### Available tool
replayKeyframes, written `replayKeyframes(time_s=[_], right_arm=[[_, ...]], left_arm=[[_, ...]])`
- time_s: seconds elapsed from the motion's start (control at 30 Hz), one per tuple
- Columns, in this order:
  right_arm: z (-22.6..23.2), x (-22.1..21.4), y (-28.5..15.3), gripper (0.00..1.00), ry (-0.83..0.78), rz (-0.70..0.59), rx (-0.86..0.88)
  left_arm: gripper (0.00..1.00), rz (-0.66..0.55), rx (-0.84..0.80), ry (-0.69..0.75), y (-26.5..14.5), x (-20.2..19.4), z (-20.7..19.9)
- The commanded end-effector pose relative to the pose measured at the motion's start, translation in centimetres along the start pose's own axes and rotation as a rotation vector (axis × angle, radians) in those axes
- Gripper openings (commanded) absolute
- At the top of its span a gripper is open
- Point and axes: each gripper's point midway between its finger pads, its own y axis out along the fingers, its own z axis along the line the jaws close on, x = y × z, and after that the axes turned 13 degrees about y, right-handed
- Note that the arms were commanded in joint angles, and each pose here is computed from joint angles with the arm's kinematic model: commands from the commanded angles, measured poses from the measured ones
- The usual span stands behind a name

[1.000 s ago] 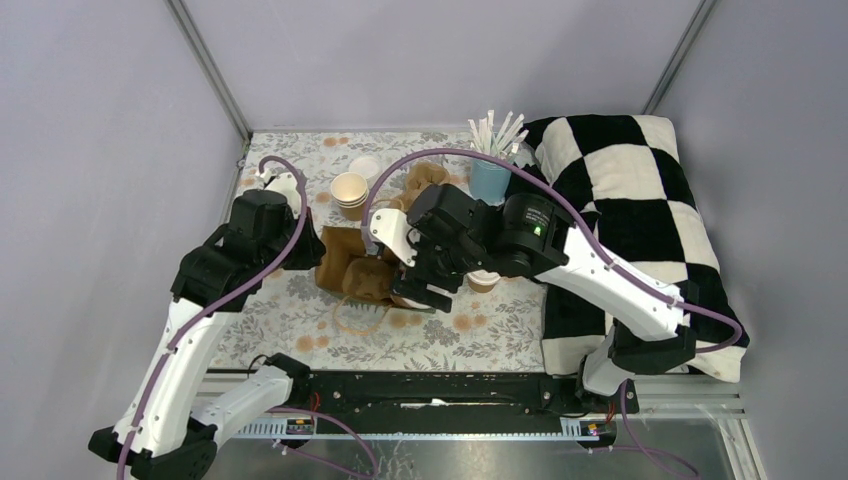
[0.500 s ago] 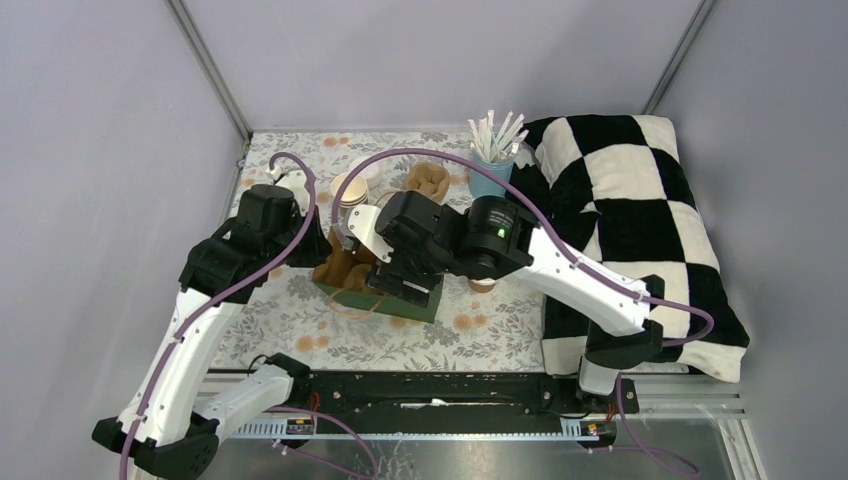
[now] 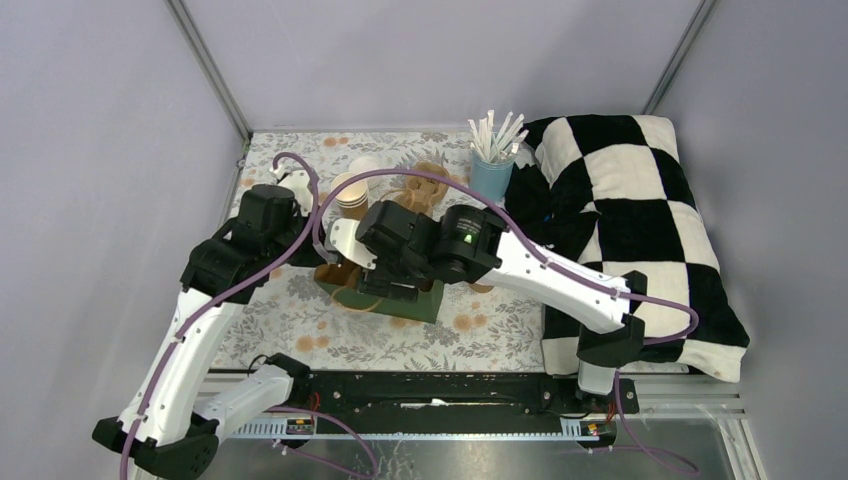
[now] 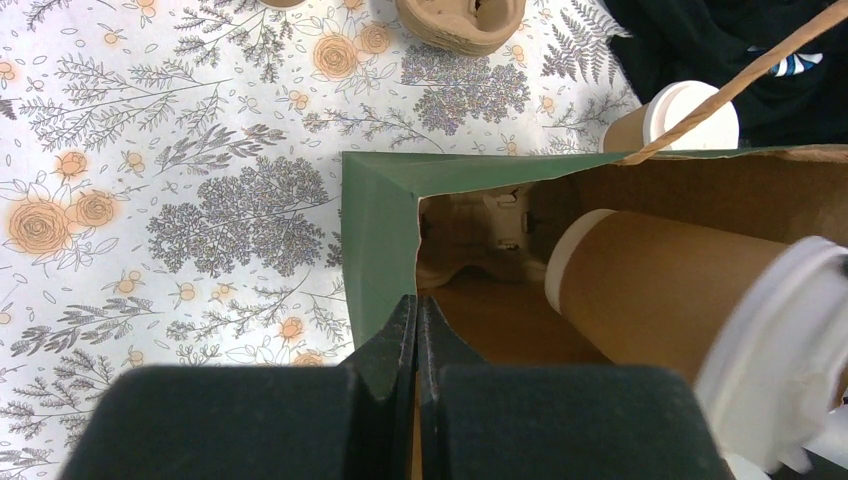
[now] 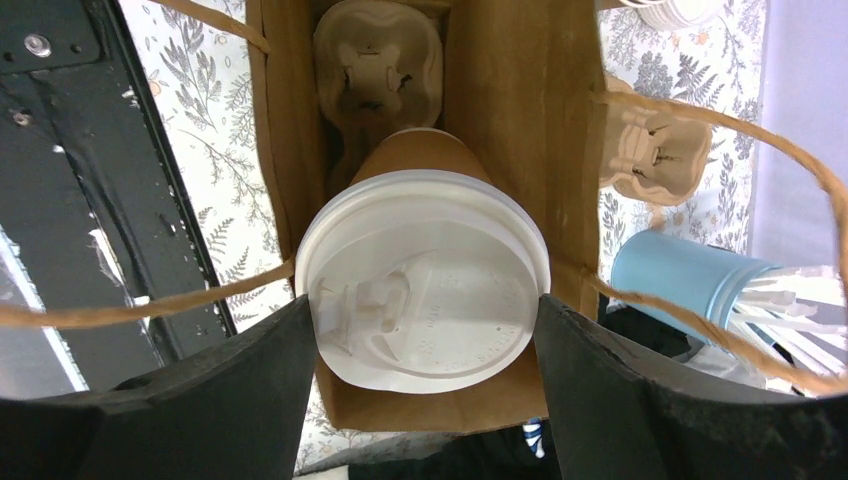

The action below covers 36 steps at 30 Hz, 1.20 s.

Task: Pack the takeout coffee

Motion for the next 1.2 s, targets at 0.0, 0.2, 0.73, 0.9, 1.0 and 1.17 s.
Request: replayKeyframes(time_s=[0.0, 0.2, 0.73, 0.9, 1.0, 1.17], right_arm=[[-0.2, -0.1, 0.4, 0.60, -0.068, -0.021, -0.006], [-0.9, -0.8, 0.7, 0.59, -0.036, -0.006, 0.007], [-0.6, -4.4, 0.9, 0.58, 0.005, 0.147, 0.045], [-1.2, -5.0, 2.0, 0.58, -0.006, 0.186, -0.009], [-1.4, -4.8, 2.6, 0.58, -0.014, 0.184, -0.022], [-1.2, -5.4, 3.9, 0.58, -0.023, 0.214, -0.022]], left_arm=[[0.00, -0.089, -0.005, 0.022, -0.5, 1.8, 0.0], [0.00, -0.110, -0.003, 0.021, -0.7, 2.1, 0.1], [0.00, -0.159, -0.009, 0.007, -0.7, 2.7, -0.1], [0.00, -0.143, -0.032, 0.007, -0.4, 2.4, -0.5], [0.00, -0.139, -0.036, 0.007, -0.4, 2.3, -0.5], [0.00, -0.136, -0.054, 0.002, -0.4, 2.2, -0.9]])
